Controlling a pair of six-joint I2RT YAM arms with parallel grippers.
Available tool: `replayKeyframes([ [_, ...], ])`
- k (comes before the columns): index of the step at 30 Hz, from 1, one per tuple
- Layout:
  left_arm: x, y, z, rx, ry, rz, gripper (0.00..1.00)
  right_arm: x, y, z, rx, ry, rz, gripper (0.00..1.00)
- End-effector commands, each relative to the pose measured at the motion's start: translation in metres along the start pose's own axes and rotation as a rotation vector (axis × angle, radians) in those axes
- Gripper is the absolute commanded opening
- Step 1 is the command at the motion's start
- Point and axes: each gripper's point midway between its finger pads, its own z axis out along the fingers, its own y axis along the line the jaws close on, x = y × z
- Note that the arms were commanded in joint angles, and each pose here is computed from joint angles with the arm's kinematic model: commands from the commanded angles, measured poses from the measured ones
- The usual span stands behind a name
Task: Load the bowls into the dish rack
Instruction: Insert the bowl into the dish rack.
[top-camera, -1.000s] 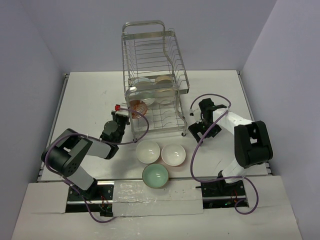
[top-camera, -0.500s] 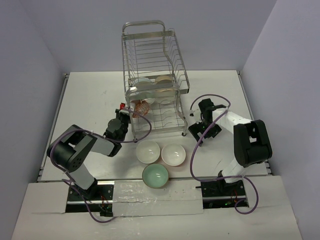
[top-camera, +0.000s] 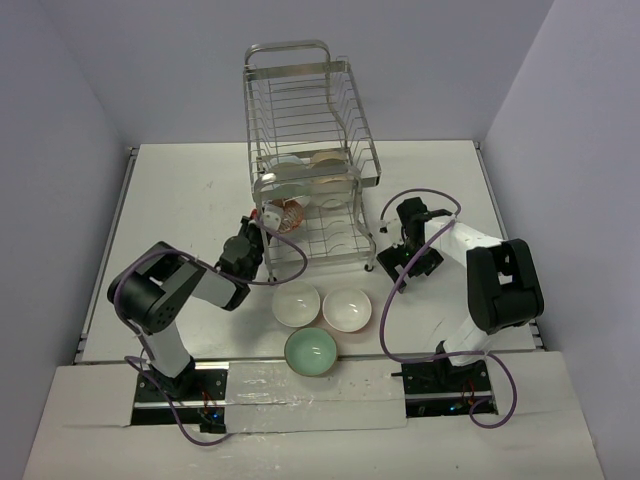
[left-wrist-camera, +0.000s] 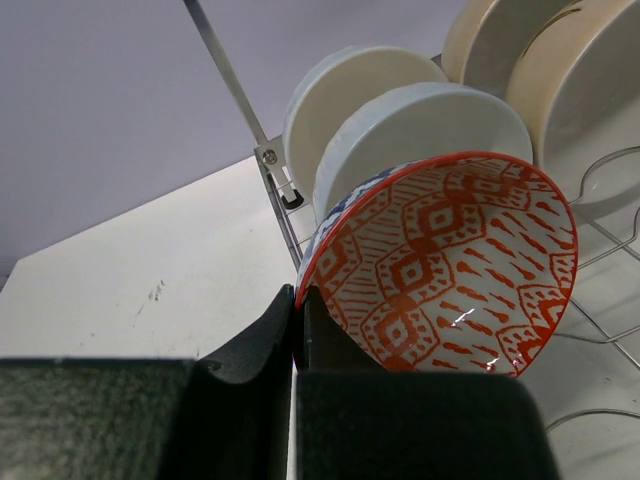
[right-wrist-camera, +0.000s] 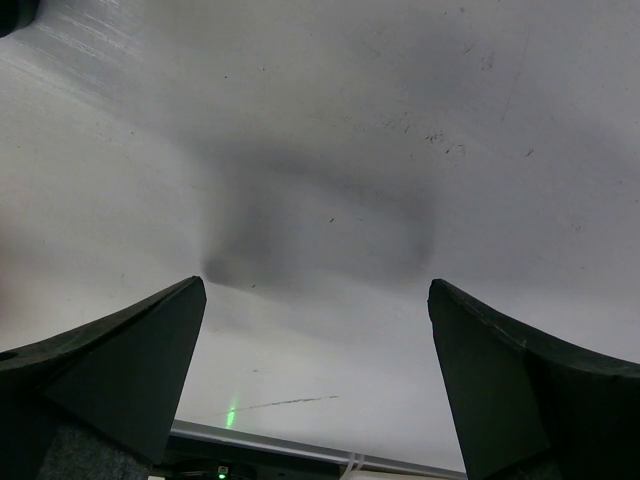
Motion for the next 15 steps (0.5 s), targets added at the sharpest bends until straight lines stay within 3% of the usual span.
replayKeyframes([
  [1, -0.065, 0.009, 0.009, -0.060, -0.255, 0.011, 0.00, -0.002, -0.006, 0.002, 0.019, -0.008, 0.016, 1.00],
  [15, -0.071, -0.006, -0.004, -0.002, -0.307, 0.072, 0.00, -0.001, -0.009, 0.004, 0.033, 0.004, 0.019, 1.00],
])
